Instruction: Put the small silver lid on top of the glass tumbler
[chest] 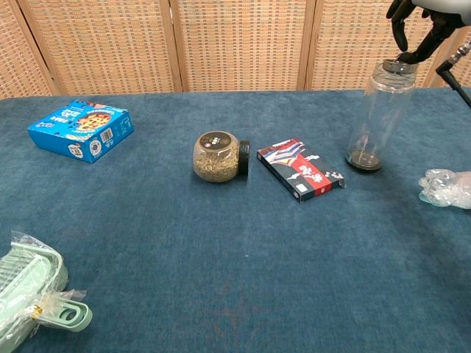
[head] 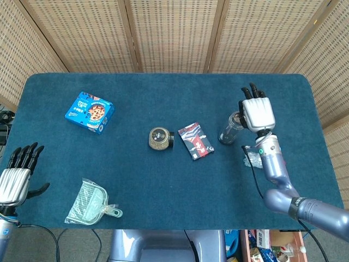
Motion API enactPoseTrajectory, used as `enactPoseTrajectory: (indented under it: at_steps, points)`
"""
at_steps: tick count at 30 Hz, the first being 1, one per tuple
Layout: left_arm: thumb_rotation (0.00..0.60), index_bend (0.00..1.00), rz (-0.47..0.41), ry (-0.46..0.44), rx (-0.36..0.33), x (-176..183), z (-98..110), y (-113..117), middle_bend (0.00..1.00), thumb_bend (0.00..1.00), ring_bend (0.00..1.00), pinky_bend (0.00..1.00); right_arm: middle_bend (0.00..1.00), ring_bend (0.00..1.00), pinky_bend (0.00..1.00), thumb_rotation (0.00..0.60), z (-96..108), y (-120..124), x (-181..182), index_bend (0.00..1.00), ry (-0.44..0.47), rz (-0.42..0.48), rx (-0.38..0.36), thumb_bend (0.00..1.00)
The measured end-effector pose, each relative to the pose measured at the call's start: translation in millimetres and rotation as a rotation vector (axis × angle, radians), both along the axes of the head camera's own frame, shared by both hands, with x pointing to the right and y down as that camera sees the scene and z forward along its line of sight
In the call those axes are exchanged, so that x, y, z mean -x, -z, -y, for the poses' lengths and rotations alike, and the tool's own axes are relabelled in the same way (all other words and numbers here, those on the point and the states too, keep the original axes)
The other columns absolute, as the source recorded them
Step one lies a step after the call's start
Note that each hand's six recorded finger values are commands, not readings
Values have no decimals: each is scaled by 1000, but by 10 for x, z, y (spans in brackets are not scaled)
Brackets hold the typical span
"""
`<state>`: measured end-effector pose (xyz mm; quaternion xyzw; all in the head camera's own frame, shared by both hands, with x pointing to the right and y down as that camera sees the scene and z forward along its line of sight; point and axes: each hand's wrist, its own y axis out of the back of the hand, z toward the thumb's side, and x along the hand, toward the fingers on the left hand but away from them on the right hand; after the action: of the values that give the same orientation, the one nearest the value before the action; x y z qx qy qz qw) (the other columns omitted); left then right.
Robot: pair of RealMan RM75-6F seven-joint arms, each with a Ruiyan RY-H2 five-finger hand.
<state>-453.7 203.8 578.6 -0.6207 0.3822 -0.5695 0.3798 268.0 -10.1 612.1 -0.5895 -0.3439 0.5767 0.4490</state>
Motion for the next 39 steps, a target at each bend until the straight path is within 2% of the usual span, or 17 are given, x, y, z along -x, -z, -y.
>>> enactPoseTrajectory:
  at_steps: [6, 12, 22, 28, 39]
  points:
    - [600, 0, -2, -1, 1, -2, 0, 1, 0, 207, 0, 0, 162, 39, 262, 600, -19, -3, -2, 616, 5, -1, 2, 430]
    - [600, 0, -4, 0, 4, -1, -4, 1, 0, 208, 0, 0, 122, 33, 262, 600, -29, 10, -33, 580, 3, -9, -3, 390]
    - [600, 0, -9, -4, 5, -16, -8, 3, 0, 208, 0, 0, 32, 0, 244, 600, -39, 71, -74, 455, -1, -17, -12, 375]
    - [600, 0, -11, -2, 4, -10, -5, 5, 0, 208, 0, 0, 0, 0, 200, 600, -63, 193, -66, 329, -1, -6, -14, 377]
    - [600, 0, -22, -13, 4, -32, -14, 15, 0, 208, 0, 0, 0, 0, 196, 600, -278, 416, -100, 305, -14, 42, 27, 650]
